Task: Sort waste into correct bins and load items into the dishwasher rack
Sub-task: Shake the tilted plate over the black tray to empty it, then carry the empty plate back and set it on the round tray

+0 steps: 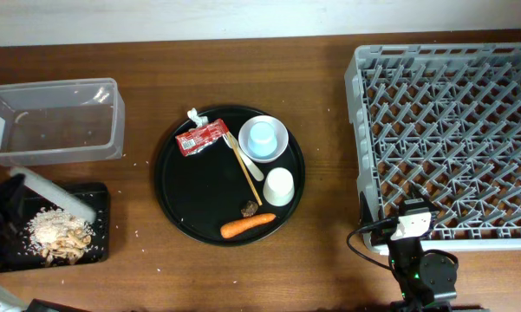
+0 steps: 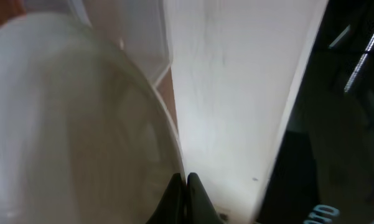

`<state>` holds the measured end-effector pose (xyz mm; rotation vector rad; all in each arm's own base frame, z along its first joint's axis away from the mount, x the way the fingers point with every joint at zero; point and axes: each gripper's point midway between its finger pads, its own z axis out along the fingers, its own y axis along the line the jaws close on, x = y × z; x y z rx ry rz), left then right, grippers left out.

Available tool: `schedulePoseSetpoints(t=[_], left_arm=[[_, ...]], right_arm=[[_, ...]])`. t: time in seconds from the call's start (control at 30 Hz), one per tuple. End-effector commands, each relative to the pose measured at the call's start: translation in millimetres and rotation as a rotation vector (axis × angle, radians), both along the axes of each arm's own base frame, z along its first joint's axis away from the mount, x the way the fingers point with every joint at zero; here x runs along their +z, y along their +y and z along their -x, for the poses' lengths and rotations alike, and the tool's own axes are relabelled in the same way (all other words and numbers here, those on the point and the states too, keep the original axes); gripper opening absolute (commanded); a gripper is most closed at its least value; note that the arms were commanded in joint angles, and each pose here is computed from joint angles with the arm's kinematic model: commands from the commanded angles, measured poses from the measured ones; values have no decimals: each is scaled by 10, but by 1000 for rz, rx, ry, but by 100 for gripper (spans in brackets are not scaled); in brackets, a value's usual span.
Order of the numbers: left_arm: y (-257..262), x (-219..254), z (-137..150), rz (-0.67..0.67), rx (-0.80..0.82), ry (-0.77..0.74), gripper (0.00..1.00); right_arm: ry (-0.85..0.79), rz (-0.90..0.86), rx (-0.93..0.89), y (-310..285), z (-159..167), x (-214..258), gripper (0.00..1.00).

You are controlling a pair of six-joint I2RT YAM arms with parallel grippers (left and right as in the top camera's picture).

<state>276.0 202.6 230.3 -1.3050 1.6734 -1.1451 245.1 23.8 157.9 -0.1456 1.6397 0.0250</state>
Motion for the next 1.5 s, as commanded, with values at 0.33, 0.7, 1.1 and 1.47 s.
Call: schedulePoseSetpoints(t=[0.33,0.7,1.1,1.47], left_arm=[[-41,133,-9,-97,-48,-63,0],[-2118,655,-7,-404,-507,-83,1],[-3650,-1315,-495,-1064,-888,426,0],[-3645,-1444,-605,-1151,-885,512,28]], right_arm=[[5,-6,-9,-19,-1,-24,99],[5,-7,-9,-19,-1,-24,99],[5,-6,-8,-18,-1,-24,99],[5,-6,-9,-19,-1,-24,99]])
